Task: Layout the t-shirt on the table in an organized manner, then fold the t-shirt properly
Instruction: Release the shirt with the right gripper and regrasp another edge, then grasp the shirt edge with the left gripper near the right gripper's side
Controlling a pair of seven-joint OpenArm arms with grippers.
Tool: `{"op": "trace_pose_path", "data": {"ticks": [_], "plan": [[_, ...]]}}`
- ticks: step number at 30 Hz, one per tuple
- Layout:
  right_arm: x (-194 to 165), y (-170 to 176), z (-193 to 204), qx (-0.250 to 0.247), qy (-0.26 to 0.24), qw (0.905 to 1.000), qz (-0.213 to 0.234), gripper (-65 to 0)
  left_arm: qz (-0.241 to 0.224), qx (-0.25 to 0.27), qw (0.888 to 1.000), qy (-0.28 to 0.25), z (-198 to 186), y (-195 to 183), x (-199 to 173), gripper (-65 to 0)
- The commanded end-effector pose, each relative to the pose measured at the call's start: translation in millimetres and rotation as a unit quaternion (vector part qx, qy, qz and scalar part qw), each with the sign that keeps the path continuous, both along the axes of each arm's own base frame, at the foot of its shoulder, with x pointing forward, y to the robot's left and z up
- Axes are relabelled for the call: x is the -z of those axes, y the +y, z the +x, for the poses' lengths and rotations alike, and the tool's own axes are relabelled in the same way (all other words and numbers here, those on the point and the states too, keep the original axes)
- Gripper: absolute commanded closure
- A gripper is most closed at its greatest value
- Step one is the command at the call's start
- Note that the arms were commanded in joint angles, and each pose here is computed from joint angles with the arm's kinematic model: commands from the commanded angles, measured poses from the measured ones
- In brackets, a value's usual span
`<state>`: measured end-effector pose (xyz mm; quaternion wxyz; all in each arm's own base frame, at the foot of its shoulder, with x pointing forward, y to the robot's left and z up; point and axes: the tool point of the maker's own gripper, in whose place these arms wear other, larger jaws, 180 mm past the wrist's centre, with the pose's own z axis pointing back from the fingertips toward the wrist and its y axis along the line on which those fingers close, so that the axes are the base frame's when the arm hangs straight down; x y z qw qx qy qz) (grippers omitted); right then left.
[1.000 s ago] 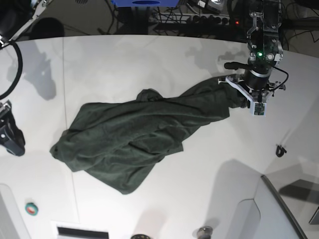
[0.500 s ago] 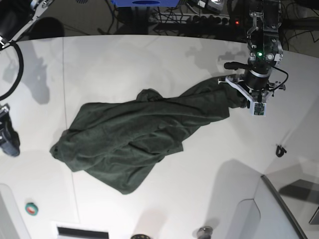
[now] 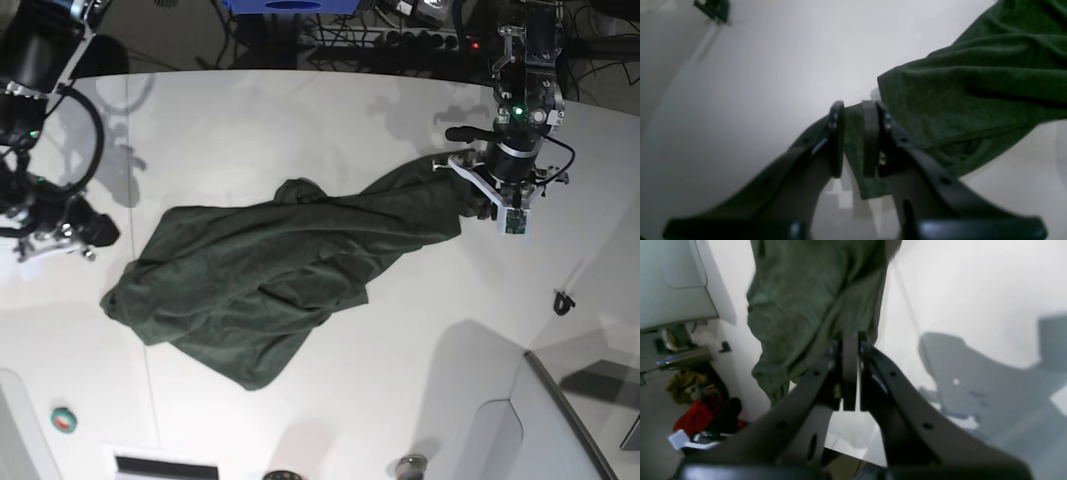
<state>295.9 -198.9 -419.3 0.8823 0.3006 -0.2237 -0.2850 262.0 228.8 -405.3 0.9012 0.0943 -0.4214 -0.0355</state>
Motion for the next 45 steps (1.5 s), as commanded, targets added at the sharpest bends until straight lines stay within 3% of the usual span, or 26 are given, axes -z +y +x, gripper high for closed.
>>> {"op": "trace_pose_path", "data": {"ticks": [1,7,12,14,18,20,24,29,33,36,45], "plan": [[-9,3,15,0.001,-0.025,0.9997,0.002,-0.2,0.005,0.002,1.000,-0.021,6,2,-11,-9.4],[33,35,13,-0.031,0.010,0.9988,-0.037,0.0,0.005,0.002,1.000,-0.019,4,2,-9,-9.4],[39,43,23,-0.038,-0.016,0.9962,-0.077,-2.0,0.005,0.002,1.000,-0.019,4,2,-9,-9.4],[39,46,23,-0.040,-0.018,0.9959,-0.079,-8.7,0.005,0.002,1.000,-0.019,4,2,-9,-9.4],[40,46,23,-0.040,-0.018,0.9958,-0.080,-32.7,0.005,-0.002,1.000,-0.004,-1,5,1,-9.4],[40,46,23,-0.040,-0.018,0.9958,-0.080,-36.9,0.005,-0.004,1.000,0.000,-2,6,5,-9.4],[49,45,20,-0.036,-0.002,0.9966,-0.074,-32.1,0.005,-0.005,1.000,0.006,-4,7,9,-9.2],[68,48,14,-0.036,0.032,0.9973,-0.055,0.0,0.004,-0.004,1.000,0.006,-5,6,8,-9.2],[63,46,7,-0.039,0.022,0.9970,-0.064,-0.2,0.004,-0.004,1.000,0.017,-15,6,13,-9.2],[43,41,1,-0.044,-0.012,0.9951,-0.087,-0.3,0.004,-0.003,1.000,0.030,-31,6,21,-9.2],[-4,54,-37,-0.099,-0.048,0.9871,-0.116,-0.3,-0.004,0.003,1.000,0.029,-60,-2,33,-9.2]]}}
